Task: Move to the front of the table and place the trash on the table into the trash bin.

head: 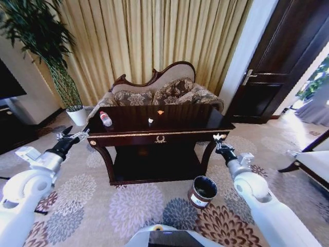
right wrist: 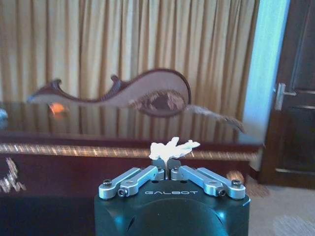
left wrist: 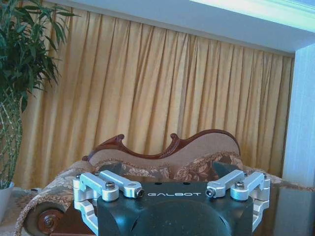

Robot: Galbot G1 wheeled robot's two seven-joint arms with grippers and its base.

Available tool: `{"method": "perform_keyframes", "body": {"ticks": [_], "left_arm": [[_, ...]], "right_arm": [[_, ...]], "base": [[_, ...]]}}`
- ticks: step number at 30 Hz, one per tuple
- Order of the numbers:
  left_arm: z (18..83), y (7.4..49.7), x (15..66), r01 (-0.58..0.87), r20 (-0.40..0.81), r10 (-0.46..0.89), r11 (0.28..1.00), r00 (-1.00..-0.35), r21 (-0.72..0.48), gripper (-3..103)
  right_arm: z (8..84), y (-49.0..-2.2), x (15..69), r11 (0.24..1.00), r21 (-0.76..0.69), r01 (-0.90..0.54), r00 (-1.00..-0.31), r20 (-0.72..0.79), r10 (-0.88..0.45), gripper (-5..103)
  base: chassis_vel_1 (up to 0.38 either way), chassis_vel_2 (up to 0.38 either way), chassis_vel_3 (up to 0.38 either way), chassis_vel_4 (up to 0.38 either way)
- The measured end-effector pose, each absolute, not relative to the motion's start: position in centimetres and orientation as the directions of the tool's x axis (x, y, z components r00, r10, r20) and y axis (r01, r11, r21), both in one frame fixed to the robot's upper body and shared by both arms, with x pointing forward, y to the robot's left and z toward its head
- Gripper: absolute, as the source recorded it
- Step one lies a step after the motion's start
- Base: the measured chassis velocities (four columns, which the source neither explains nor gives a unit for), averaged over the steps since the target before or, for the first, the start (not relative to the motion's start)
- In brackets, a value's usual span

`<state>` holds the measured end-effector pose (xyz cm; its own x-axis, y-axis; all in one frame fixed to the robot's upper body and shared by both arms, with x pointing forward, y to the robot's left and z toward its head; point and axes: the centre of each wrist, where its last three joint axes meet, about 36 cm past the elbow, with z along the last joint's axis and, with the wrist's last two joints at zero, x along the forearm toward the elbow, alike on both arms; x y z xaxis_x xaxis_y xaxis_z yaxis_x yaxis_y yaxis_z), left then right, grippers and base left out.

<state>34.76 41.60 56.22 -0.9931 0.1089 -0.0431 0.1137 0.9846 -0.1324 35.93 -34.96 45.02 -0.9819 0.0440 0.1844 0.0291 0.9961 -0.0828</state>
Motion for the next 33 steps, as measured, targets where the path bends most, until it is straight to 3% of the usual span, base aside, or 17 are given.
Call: {"method": "perform_keyframes", "body": {"ticks": [8,20,31,33], "left_arm": [[56.1,41.6,34.6,0.112,-0.041,0.108,0.984,-0.993,-0.135,100],[56.3,41.4,34.5,0.112,-0.057,0.105,0.983,-0.993,-0.145,100],[56.5,41.1,34.1,0.12,-0.056,0.113,0.983,-0.992,-0.14,100],[56.7,41.1,34.0,0.12,-0.057,0.113,0.983,-0.992,-0.137,100]], "right_arm": [[38.3,-36.1,35.1,0.993,-0.101,0.064,-0.946,0.31,0.093,2],[25.0,-37.9,34.0,0.971,-0.219,0.092,-0.837,0.512,0.195,2],[21.4,-36.8,34.9,0.961,-0.25,0.115,-0.806,0.542,0.238,1],[21.2,-36.8,34.8,0.96,-0.26,0.108,-0.806,0.542,0.237,12]], "base": [[0.004,-0.004,-0.007,0.006],[0.0,0.0,0.0,0.0],[0.0,0.0,0.0,0.0],[0.0,0.0,0.0,0.0]]}}
